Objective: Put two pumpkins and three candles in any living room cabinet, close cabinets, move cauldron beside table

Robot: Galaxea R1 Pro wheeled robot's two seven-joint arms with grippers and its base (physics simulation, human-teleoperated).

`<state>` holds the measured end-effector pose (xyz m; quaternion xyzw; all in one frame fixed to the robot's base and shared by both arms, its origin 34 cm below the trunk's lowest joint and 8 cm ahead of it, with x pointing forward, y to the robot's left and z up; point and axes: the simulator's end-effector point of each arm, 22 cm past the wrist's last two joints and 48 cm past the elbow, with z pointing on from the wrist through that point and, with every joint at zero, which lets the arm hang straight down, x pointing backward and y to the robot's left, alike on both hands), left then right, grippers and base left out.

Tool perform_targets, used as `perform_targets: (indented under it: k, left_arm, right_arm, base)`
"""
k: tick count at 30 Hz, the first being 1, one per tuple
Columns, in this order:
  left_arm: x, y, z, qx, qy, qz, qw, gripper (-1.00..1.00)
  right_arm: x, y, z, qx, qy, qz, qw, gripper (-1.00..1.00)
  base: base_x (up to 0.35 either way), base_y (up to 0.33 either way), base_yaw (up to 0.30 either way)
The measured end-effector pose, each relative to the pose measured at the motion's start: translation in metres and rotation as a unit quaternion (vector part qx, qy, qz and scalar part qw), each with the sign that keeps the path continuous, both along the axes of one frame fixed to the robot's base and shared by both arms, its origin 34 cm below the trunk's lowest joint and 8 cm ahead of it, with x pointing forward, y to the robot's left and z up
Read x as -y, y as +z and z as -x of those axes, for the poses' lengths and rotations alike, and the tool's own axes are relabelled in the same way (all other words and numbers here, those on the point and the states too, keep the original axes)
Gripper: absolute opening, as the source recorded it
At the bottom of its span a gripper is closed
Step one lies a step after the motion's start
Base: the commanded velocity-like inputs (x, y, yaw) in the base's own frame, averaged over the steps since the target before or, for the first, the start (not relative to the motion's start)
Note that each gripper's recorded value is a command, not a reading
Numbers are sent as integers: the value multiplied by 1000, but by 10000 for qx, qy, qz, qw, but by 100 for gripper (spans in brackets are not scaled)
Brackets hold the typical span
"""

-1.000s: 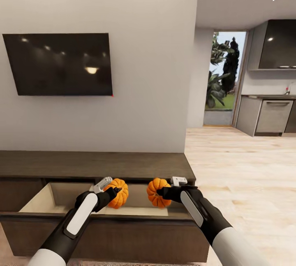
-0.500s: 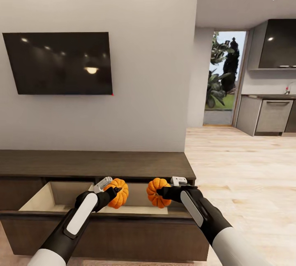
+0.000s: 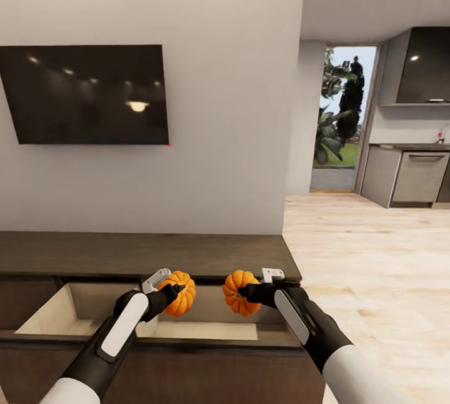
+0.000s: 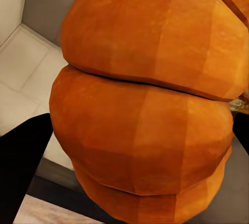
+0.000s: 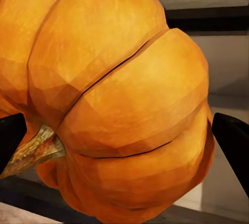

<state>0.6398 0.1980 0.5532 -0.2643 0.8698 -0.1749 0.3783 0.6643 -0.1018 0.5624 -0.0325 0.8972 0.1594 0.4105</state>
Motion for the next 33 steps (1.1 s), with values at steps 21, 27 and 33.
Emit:
perform_targets:
  k: [21, 27, 33]
  left_arm:
    - [4, -18, 5, 61, -59, -25, 10000, -100]
    - [7, -33, 6, -63, -97, -64, 9999, -100]
    - [8, -50, 7, -227, -106, -60, 9997, -100]
  right_arm:
    - [3, -26, 5, 47, 12, 289, 9996, -100]
    - [1, -41, 5, -75, 30, 312, 9995, -100]
    - [1, -55, 5, -190, 39, 318, 9993, -100]
  base:
    - [6, 0, 0]
    - [0, 0, 0]
    - [0, 0, 0]
